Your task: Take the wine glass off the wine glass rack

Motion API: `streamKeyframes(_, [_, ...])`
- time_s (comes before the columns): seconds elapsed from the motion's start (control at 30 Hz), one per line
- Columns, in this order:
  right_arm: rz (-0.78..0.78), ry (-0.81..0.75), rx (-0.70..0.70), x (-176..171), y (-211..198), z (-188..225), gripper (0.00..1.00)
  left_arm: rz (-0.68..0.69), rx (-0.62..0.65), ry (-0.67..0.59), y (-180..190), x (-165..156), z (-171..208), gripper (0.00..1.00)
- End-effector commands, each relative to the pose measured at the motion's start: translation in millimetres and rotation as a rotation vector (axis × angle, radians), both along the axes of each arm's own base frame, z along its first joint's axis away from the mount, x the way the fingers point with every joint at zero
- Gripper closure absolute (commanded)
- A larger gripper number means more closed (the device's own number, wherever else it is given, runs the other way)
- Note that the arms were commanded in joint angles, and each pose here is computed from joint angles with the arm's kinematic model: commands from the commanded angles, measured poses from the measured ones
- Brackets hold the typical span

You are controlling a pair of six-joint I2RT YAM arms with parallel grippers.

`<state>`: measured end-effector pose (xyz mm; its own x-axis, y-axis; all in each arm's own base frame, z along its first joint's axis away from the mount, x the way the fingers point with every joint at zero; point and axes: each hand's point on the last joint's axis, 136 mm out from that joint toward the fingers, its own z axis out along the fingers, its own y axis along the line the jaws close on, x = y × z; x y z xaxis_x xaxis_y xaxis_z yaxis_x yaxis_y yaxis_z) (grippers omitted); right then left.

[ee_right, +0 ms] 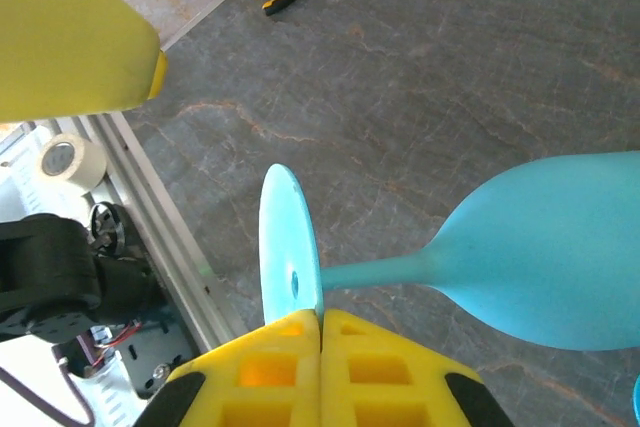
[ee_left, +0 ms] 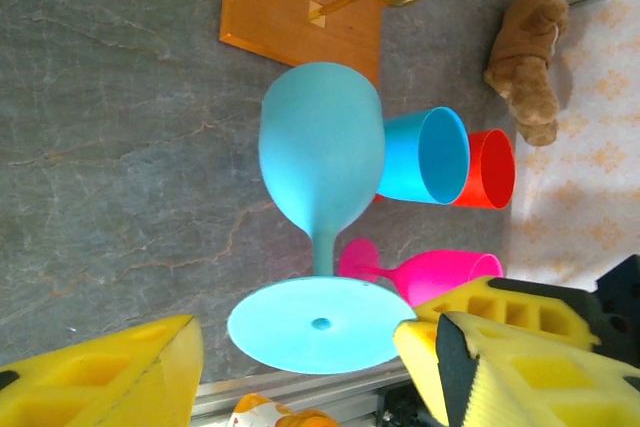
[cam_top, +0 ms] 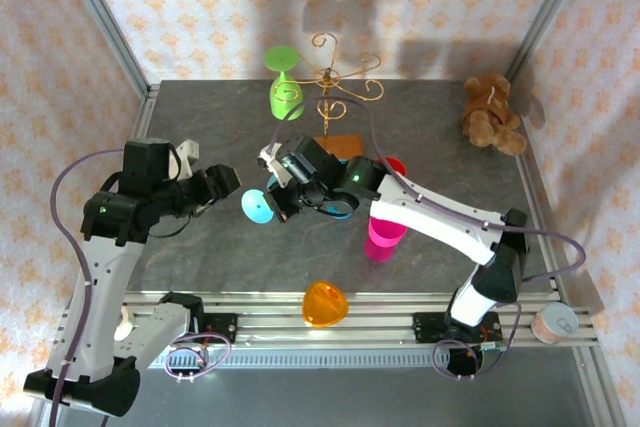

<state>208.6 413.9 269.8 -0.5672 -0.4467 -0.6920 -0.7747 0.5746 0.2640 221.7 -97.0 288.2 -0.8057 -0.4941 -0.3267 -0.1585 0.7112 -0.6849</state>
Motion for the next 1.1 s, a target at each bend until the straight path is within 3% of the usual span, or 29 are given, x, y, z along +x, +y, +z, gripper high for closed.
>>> streamKeyframes(0.0, [-0.028,-0.113,0.015,12.1,-2.1,11.3,1.00,0.001,-0.044,-0.009,-3.9,5.2,2.4,0.36])
streamKeyframes(0.27, [-0.069,-0.226,0.020,18.9,-7.6,13.3,1.00,-0.002,-0.123,0.032,-13.5,11.4,-4.9,0.35])
streamKeyframes(0.9, [-0.040,-0.322,-0.010,13.5,-4.6,6.5,1.00,0.005,-0.229,0.115,-25.2,20.4,-21.6,0.36])
streamKeyframes(1.07, [-0.036,-0.334,-0.019,11.6,-2.1,4.0,1.00,0.017,-0.308,0.146,-32.3,23.6,-29.0,0.38])
